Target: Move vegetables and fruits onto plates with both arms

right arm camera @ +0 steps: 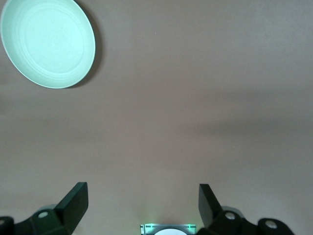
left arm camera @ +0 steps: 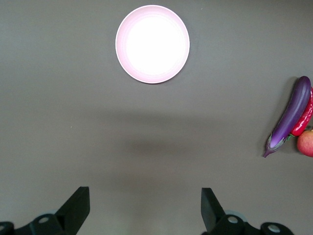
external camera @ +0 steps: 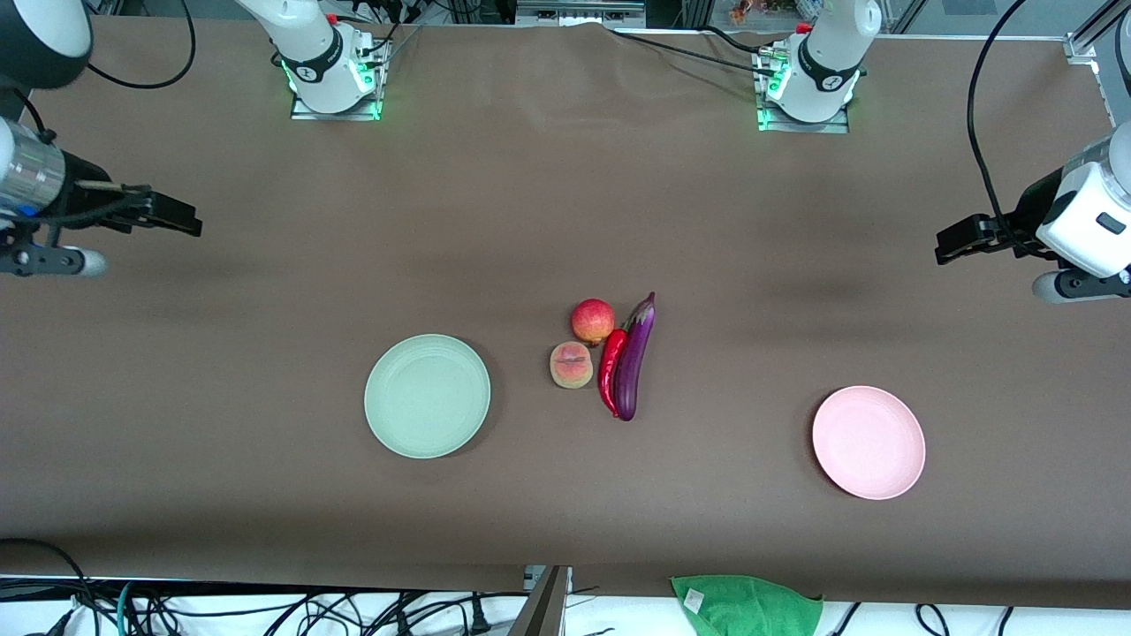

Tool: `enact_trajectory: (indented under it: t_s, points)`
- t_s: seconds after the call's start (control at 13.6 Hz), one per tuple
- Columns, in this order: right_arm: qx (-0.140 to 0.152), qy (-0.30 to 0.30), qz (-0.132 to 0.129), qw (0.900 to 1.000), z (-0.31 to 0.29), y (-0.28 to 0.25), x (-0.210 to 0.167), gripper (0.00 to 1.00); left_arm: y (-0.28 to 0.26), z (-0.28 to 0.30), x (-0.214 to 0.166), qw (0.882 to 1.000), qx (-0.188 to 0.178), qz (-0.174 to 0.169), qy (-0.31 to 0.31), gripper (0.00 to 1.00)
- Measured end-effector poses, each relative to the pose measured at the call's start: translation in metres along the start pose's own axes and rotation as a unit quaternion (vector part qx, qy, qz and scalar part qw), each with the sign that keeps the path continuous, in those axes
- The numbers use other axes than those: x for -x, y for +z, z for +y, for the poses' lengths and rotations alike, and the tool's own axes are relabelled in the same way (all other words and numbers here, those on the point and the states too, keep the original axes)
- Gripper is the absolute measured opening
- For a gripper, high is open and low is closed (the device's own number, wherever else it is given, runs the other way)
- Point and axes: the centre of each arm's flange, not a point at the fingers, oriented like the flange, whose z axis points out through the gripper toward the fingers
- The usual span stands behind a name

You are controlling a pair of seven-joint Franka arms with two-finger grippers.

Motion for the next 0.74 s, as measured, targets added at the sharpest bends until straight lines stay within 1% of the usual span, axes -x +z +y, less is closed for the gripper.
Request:
enact_trajectory:
  t_s: [0.15, 0.37, 0.59, 0.74]
  points:
    - [0.010, -0.007, -0.006, 1.000, -0.007, 0.007, -0.004, 1.00, 0.000, 0.001, 0.000, 1.000, 0.000, 0.000, 0.001, 1.00]
    - [0.013, -0.011, -0.005, 1.000, -0.012, 0.006, -0.003, 1.00, 0.004, 0.010, 0.000, 1.000, 0.001, -0.004, 0.009, 1.00]
    - [0.014, -0.011, -0.006, 1.000, -0.012, 0.006, -0.003, 1.00, 0.021, 0.043, -0.003, 0.999, -0.001, -0.018, 0.036, 1.00]
    - [0.014, -0.011, -0.006, 1.000, -0.011, 0.006, -0.003, 1.00, 0.036, 0.081, -0.003, 0.997, 0.007, -0.027, 0.066, 1.00]
